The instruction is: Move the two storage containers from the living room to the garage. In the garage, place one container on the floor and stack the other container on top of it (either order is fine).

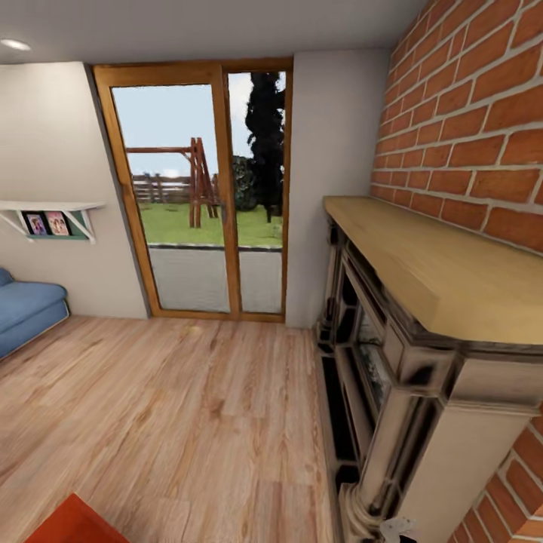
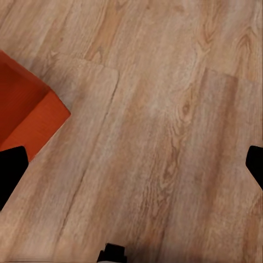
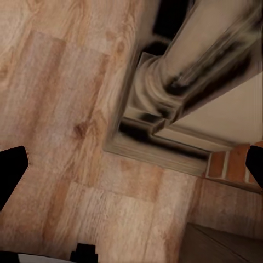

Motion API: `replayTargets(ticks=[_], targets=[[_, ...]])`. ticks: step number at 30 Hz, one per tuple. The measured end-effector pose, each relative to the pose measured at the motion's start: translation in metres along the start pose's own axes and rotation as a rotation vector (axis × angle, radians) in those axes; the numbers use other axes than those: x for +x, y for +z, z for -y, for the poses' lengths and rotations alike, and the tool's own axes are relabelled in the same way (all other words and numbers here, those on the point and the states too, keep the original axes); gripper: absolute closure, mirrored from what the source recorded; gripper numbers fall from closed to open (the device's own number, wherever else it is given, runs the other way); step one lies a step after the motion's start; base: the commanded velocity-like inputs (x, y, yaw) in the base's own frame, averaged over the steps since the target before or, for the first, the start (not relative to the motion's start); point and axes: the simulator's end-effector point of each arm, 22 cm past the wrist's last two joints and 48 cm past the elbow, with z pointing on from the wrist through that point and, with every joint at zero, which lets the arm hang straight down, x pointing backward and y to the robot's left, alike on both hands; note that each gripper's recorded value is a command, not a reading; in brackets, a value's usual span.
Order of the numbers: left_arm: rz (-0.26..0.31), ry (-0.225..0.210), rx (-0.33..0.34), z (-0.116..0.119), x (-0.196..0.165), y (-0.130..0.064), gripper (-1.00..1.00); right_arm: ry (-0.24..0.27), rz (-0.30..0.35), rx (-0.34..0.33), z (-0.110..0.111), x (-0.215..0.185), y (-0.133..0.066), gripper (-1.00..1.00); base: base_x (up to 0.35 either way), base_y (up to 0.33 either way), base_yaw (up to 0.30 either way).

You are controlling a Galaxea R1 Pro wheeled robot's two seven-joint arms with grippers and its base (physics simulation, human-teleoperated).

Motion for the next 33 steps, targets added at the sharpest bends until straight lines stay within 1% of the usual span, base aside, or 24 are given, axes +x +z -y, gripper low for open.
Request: replayTargets(ticks=[33], targets=[[-0.003,-0.003,0.0,0.0019,0.0008,-0.0002,-1.0,-0.001,0.0,0.0,-0.0001,0.0002,0.0,-1.0,0.0,0.0,0.297]])
